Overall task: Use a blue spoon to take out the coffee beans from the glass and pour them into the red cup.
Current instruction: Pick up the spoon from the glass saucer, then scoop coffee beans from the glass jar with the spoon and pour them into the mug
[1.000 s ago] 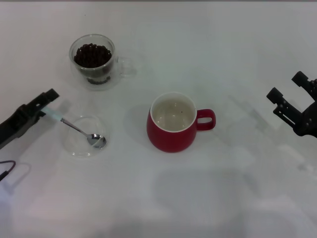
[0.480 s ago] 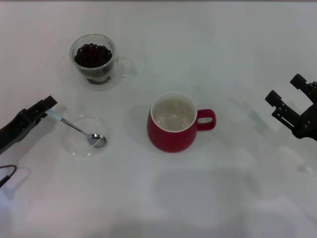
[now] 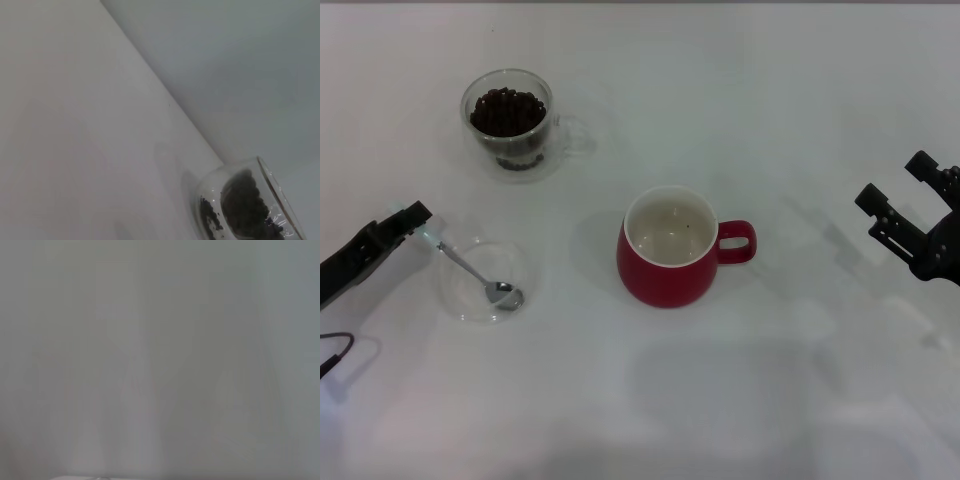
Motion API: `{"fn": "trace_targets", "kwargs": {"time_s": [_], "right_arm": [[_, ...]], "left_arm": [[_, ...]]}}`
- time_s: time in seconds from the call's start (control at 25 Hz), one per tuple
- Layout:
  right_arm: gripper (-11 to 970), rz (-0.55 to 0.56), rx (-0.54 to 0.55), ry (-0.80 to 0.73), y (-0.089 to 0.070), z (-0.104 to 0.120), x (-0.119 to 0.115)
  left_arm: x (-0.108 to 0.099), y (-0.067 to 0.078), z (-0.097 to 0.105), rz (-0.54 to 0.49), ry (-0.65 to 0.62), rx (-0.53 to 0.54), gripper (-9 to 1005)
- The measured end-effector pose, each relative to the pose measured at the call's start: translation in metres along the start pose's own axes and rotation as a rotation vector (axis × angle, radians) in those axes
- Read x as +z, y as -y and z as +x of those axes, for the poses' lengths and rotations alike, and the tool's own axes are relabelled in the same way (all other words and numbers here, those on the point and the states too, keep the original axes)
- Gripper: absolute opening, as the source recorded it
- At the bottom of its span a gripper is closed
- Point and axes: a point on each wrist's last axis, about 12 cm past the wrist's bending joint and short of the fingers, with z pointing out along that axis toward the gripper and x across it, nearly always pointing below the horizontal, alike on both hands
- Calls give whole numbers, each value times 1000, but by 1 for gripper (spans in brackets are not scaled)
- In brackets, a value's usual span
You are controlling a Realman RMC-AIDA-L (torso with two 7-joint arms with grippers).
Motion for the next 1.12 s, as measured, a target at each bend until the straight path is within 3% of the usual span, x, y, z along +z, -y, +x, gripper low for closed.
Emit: {"fn": "trace_targets", "kwargs": {"time_s": [0.04, 0.4, 0.8, 1.12], "right_arm": [[844, 0, 0, 0, 0, 0, 0], [845, 1, 1, -1, 0, 0, 0], [845, 2, 1, -1, 0, 0, 0], [846, 0, 0, 2, 0, 0, 1]], "left_arm": [[0, 0, 0, 1, 2, 2, 216], [-10, 4, -2, 66, 74, 22, 132], [-15, 11, -9, 127, 138, 51, 131], [-12, 32, -51, 273, 267, 134, 132]]}}
